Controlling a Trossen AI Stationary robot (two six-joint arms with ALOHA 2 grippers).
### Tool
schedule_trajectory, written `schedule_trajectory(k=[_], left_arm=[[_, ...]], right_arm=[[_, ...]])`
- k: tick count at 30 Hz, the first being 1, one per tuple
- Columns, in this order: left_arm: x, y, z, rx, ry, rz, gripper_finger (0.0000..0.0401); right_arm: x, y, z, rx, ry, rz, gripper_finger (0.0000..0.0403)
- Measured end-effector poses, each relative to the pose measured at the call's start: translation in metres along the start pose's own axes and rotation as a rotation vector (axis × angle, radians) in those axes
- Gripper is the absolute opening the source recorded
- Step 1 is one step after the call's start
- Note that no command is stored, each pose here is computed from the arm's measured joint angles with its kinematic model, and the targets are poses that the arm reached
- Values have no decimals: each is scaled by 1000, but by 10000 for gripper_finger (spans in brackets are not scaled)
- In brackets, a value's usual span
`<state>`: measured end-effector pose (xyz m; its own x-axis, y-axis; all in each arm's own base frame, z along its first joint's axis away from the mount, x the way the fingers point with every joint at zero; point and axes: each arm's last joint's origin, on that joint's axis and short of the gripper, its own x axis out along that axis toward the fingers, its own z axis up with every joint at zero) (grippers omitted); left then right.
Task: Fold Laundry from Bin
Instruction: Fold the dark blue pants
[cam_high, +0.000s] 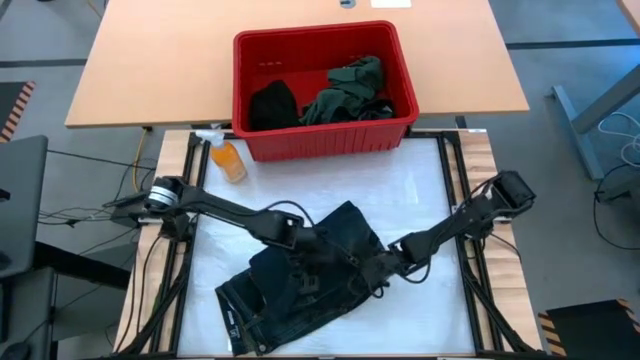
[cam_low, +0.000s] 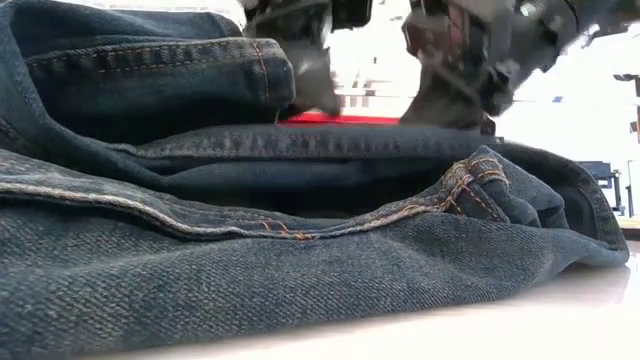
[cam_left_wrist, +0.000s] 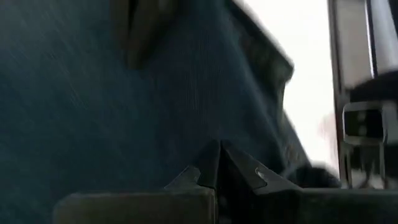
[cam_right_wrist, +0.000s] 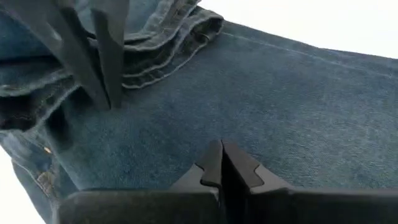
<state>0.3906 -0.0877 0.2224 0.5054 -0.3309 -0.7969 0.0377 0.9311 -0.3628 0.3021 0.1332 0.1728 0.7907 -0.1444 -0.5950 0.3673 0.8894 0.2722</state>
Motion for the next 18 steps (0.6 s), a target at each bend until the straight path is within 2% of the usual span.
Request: schedule_trajectory(k=[5,11,14,18], left_arm=[[14,4,-10,-17,139,-58,0],[12,2,-18,-74,256,-150,0],[10,-6,-30,-148,383,-220,0],[12,-32,-51,-162,526,-209,0]], right_arm=[[1,-1,-17,-15,25,4,13],[6,-10,-31,-20,94,-52,18],[9,-11,-34,-33,119,-52,18],[9,-13,-35,-48,131,-63,19]])
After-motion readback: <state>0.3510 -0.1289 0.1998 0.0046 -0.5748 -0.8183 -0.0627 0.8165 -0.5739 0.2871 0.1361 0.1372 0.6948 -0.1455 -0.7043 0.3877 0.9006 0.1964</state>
